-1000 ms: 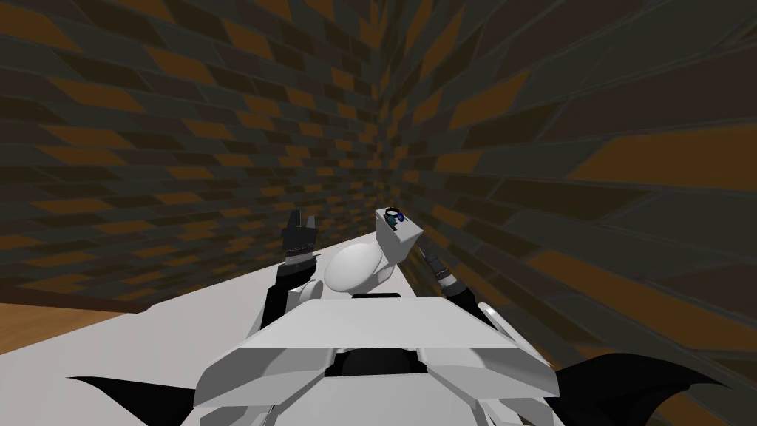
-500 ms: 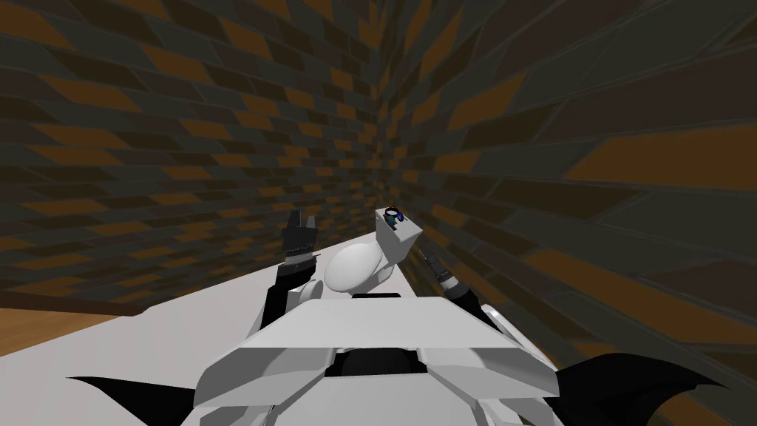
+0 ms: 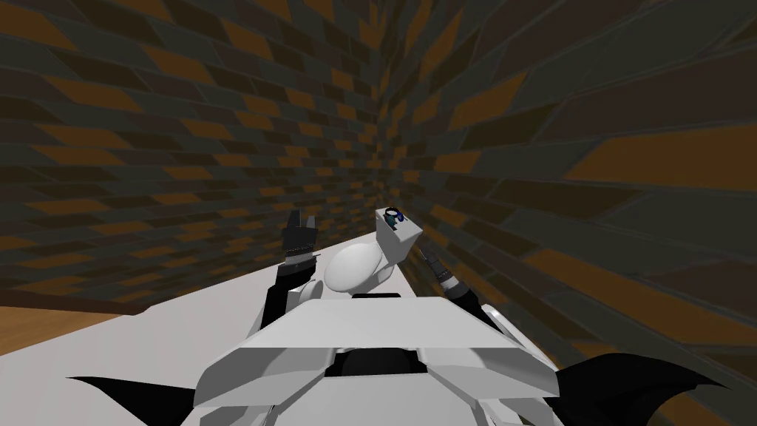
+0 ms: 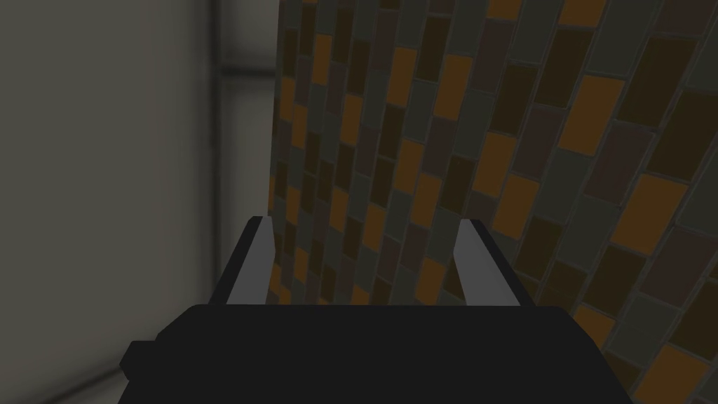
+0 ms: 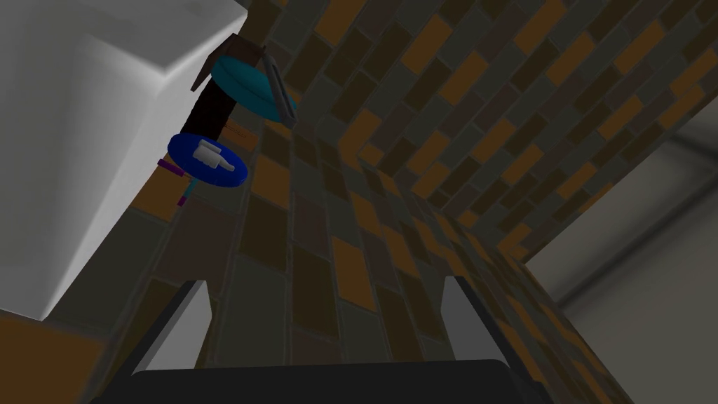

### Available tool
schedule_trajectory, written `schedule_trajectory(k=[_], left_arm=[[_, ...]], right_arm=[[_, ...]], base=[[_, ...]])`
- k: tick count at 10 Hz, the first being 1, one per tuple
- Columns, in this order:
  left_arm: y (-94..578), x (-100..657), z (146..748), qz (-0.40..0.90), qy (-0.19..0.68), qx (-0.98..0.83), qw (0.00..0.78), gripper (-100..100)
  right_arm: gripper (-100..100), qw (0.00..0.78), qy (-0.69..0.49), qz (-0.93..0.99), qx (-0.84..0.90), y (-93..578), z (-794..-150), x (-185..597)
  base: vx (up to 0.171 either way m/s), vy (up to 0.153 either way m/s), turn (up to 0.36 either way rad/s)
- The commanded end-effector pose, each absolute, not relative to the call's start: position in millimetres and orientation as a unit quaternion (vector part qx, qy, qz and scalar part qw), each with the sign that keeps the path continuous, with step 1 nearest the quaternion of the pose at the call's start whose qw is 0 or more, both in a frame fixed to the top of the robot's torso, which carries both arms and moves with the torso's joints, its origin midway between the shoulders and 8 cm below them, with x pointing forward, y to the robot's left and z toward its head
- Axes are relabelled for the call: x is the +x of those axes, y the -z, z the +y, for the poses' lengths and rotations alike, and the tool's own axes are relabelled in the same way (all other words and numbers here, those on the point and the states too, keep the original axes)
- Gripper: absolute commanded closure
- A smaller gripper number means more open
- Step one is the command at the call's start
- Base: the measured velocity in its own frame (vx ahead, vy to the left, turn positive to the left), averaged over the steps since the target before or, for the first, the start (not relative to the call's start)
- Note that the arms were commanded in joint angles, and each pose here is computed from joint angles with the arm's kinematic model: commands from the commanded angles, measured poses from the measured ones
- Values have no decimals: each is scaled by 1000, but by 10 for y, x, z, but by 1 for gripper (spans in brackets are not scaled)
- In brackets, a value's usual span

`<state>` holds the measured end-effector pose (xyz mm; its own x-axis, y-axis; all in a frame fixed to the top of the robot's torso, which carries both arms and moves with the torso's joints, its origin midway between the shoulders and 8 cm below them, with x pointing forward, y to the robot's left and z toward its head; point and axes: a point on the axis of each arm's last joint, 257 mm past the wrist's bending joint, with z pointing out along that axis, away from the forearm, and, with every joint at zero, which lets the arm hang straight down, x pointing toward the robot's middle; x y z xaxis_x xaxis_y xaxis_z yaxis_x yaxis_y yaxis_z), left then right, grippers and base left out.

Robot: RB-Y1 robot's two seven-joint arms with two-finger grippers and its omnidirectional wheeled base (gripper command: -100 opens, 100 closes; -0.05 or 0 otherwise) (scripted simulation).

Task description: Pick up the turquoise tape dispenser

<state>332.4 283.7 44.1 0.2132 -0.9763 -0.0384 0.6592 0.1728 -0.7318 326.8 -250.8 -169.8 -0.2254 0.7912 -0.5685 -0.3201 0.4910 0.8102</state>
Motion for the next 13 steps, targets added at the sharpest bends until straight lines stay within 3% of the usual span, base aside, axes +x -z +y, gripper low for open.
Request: schedule_trajectory(k=[1, 4, 9, 13], left_arm=[[-441, 3324, 2837, 264, 569, -300, 719, 0], [-441, 3324, 2837, 264, 569, -300, 719, 0], [-441, 3324, 2837, 264, 569, -300, 719, 0], [-441, 3324, 2837, 264, 569, -300, 719, 0]], right_arm=[[-100, 593, -468, 627, 188, 1698, -2508, 3268], [-100, 602, -439, 649, 155, 1743, -2615, 3277], [-100, 616, -343, 707, 56, 1883, -3023, 3329], [-100, 616, -317, 721, 29, 1915, -3143, 3344]], base=[[-8, 11, -31], [-7, 43, 0], [2, 191, 15], [-1, 84, -7]])
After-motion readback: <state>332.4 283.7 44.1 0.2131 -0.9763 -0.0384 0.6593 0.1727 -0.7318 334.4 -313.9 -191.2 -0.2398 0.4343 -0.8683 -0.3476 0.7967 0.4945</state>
